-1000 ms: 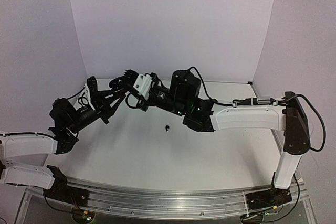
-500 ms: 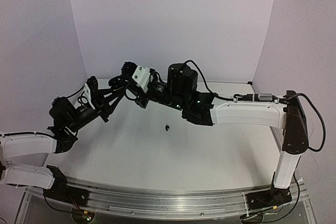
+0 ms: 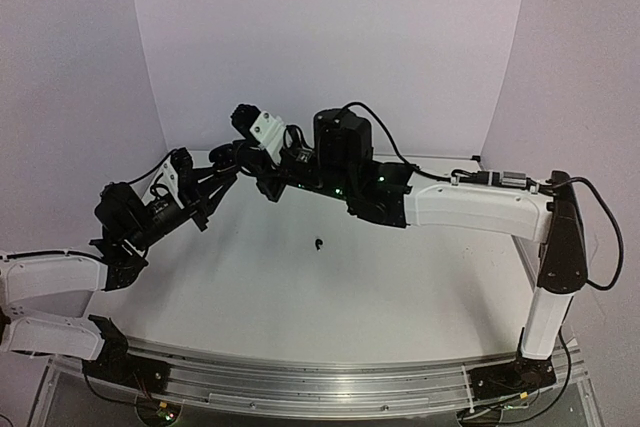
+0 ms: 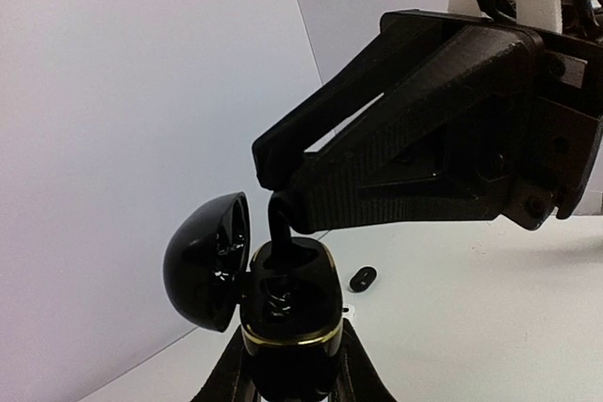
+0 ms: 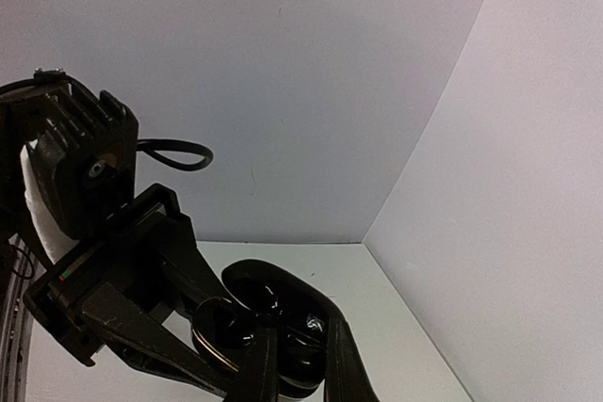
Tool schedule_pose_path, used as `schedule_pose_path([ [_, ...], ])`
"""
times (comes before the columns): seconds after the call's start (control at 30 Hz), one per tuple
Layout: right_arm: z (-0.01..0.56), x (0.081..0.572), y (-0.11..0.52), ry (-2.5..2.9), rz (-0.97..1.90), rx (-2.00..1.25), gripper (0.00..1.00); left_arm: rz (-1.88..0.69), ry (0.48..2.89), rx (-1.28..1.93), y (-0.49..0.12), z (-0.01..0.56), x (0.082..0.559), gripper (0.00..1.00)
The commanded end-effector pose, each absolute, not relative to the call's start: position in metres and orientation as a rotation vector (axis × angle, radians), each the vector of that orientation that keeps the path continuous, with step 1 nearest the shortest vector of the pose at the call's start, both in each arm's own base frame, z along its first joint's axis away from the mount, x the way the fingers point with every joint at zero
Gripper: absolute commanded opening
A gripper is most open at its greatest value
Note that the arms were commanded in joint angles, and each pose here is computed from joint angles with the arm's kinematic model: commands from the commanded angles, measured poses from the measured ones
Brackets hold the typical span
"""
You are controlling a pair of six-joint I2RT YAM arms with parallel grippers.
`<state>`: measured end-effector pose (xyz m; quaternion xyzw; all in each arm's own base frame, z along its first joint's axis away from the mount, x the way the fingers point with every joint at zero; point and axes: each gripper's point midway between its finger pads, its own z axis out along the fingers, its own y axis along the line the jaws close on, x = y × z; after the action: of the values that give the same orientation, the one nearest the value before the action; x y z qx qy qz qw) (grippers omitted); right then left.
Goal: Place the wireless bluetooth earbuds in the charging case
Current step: Insert the right earbud into the right side groove of the charging case.
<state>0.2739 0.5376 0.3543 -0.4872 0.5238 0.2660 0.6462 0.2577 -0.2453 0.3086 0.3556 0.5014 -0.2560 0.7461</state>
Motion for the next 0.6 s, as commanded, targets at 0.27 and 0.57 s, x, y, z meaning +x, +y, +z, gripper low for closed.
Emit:
schedule_pose_path([
  [0.27, 0.3758, 0.3007, 0.5427, 1.325, 0.695, -0.912, 0.0, -0.554, 0.904, 0.871, -0.2563, 0.3455, 0.2334, 0.0],
  [0.57, 0.3804, 0.2934, 0.5471, 1.289, 0.711, -0.948, 0.0, -0.563, 0.946, 0.823, -0.2514, 0.3453, 0.2412, 0.0],
])
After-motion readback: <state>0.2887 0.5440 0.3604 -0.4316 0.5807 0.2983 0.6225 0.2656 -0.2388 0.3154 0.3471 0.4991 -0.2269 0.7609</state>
